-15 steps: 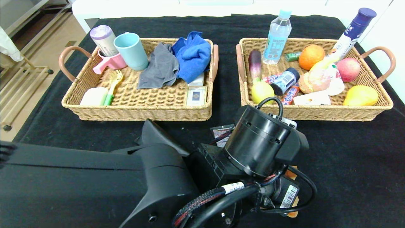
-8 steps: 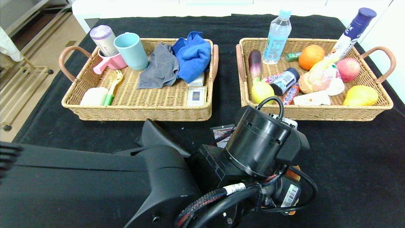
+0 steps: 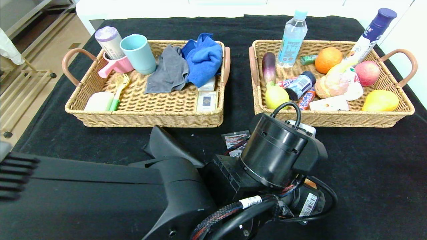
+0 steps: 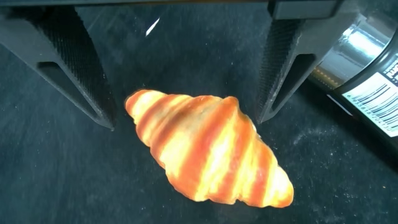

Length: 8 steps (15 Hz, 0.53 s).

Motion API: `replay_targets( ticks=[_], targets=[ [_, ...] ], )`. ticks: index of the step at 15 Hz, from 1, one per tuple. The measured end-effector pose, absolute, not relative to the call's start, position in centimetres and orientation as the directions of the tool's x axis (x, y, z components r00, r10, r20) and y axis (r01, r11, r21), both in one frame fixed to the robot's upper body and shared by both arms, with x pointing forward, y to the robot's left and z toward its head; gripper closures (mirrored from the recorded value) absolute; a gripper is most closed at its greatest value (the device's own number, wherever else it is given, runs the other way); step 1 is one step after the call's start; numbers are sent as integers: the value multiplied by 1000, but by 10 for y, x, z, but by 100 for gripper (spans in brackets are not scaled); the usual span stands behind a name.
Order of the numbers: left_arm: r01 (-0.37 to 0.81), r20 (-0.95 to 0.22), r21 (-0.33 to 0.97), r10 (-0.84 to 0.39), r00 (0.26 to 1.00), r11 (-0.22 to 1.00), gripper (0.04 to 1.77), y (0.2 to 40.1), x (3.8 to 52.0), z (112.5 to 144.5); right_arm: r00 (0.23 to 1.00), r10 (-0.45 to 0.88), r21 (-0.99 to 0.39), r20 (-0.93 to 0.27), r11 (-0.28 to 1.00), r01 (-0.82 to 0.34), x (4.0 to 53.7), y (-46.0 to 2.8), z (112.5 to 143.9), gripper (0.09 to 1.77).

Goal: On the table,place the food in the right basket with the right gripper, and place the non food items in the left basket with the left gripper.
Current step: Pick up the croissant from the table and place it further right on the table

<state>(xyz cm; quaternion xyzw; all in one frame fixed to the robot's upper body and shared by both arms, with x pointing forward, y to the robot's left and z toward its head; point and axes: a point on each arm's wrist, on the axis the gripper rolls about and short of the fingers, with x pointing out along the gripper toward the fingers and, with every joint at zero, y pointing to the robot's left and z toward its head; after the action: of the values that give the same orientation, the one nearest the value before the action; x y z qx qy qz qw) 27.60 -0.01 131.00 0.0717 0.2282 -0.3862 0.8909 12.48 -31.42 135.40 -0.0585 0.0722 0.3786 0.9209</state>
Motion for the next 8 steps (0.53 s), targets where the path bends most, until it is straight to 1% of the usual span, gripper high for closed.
replay_targets(
  ticks=[4,8],
  targets=[
    [720,-466,-44,-652,599,693,18,-1,276,1308,703,689,-55,-175,707,-706,125,-314,1354,15],
    [699,-442,8,-624,644,715,14,1,276,1313,707,690,-66,-151,707,-704,120,-316,1357,15]
  ],
)
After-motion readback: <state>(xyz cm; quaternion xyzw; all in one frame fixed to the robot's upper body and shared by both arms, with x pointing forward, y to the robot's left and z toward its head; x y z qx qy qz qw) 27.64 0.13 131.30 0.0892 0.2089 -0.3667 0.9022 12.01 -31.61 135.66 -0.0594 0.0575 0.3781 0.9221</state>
